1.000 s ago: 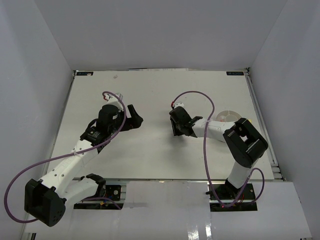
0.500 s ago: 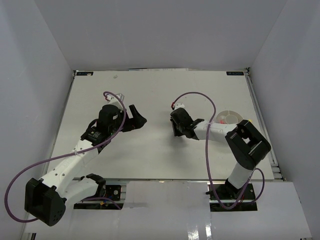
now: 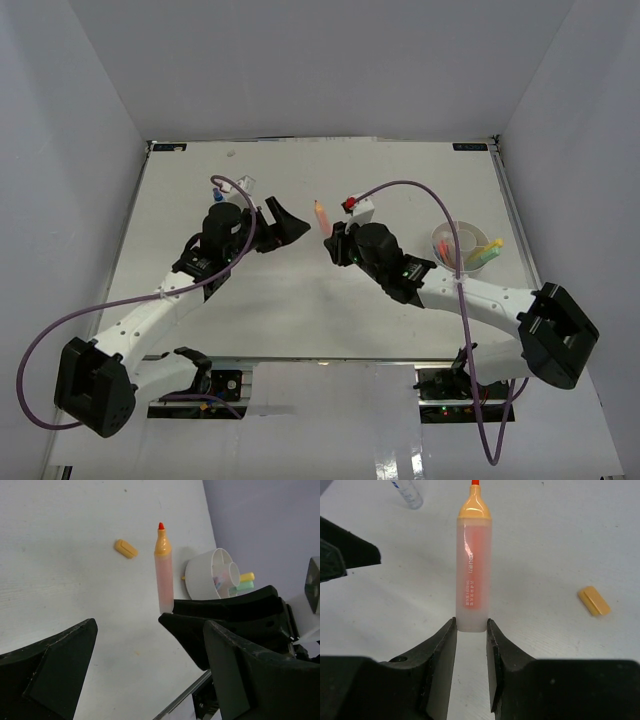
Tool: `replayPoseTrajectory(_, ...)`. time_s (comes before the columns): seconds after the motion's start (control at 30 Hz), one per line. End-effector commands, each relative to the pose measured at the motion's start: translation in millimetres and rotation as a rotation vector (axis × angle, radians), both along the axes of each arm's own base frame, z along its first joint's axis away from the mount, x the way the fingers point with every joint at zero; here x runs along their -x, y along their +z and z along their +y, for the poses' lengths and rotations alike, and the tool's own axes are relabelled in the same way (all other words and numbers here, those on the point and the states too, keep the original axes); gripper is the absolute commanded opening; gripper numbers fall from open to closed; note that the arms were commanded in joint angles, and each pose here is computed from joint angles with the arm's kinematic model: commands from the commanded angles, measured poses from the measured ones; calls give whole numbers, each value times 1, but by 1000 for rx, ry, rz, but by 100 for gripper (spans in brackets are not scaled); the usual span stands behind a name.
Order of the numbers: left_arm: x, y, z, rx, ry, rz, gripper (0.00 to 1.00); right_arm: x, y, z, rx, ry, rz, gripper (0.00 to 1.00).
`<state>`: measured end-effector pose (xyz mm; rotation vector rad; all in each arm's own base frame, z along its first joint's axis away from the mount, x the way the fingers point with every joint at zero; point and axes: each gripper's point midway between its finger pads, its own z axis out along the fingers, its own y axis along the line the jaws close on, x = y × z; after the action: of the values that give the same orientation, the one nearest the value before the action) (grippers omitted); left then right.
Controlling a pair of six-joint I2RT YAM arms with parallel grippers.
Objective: Sort the stationery into containers
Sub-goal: Pick up the pen from the center of the board.
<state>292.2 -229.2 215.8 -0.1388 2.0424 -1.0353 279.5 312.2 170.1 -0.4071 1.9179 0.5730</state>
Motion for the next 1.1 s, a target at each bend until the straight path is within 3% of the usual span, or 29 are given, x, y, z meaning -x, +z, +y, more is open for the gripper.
replayPoseTrajectory(0.0, -7, 38, -12, 79, -3, -121, 98, -1, 40, 10, -136, -23, -110, 8)
replayPoseTrajectory(0.17, -10, 53, -21, 88, 12, -200, 94, 8, 62, 18, -215, -17, -161, 8)
replayPoseTrajectory(0.5, -19, 46, -37, 62, 42, -215, 82, 19, 72, 25, -263, -5, -184, 8)
replayPoseTrajectory(1.07, -16, 44, -55, 64, 0, -243, 46, 21, 77, 26, -294, -3, -184, 8)
